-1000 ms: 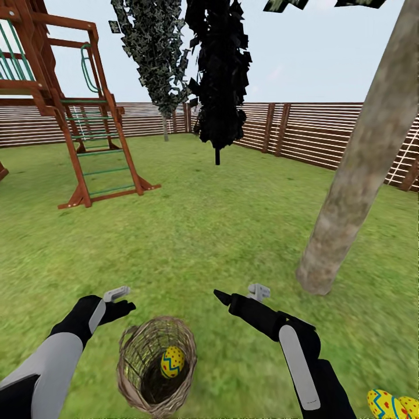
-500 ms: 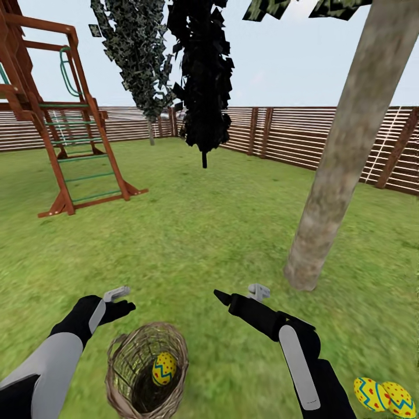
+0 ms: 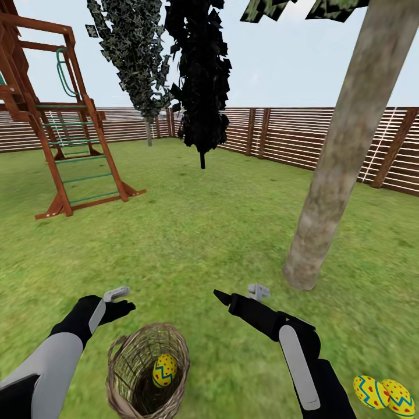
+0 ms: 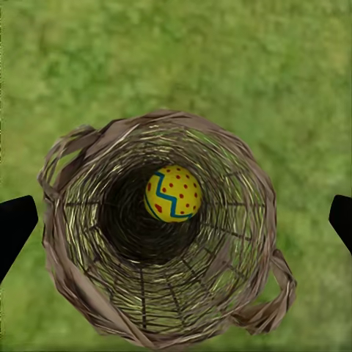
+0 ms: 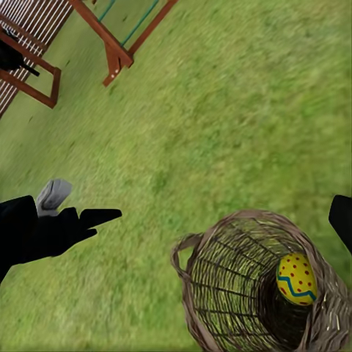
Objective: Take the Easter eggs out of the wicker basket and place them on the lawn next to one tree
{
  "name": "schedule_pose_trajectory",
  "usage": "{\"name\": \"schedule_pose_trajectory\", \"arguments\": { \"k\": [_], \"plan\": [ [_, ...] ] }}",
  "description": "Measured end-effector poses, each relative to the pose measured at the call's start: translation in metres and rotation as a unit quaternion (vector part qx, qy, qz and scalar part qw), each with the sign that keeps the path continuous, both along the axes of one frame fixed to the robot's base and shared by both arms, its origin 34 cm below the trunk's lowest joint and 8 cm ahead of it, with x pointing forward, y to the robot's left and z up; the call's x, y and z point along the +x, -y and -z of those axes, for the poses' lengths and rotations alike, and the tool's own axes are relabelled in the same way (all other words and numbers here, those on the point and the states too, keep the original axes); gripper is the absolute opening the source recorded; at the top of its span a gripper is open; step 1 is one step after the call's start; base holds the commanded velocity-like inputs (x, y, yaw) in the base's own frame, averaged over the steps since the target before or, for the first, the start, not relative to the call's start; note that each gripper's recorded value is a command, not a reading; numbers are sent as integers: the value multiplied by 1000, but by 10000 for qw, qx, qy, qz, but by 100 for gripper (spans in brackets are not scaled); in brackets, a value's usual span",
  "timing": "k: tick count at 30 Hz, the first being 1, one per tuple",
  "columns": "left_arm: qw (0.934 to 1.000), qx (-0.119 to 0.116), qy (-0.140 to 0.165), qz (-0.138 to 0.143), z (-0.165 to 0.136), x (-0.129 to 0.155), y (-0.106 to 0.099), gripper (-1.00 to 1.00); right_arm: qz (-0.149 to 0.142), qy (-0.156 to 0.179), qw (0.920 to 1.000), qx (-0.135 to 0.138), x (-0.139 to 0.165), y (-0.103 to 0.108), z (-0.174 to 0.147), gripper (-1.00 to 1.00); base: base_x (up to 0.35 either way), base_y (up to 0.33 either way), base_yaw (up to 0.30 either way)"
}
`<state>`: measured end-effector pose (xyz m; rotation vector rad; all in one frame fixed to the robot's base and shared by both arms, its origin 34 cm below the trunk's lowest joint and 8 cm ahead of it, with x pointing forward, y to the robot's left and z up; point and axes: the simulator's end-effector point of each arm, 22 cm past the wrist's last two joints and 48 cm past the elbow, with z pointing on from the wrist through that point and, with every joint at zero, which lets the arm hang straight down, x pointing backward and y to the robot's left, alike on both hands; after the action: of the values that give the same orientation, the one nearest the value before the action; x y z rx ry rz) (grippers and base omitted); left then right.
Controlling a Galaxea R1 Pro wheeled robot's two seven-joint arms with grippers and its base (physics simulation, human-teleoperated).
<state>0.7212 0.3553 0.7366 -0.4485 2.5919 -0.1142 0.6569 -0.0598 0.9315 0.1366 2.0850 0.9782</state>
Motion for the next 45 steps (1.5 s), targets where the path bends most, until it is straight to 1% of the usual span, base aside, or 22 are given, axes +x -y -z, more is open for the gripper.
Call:
{"name": "schedule_pose_trajectory", "arguments": {
  "k": [6,12,27,45],
  "plan": [
    [10000,-3,0,-4,0,0,0,100,2,0,10000,-2,0,0,0,100,0,216,-26],
    [10000,-1,26,0,-3,1,0,100,8,28,10000,3,0,1,-3,100,0,231,-143],
    [9999,1,115,3,-14,3,0,100,8,116,9999,6,-1,1,-12,100,27,66,-172],
    [9999,16,114,-1,-15,3,-1,100,4,131,9999,9,-1,0,-14,100,29,34,-12]
  ]
}}
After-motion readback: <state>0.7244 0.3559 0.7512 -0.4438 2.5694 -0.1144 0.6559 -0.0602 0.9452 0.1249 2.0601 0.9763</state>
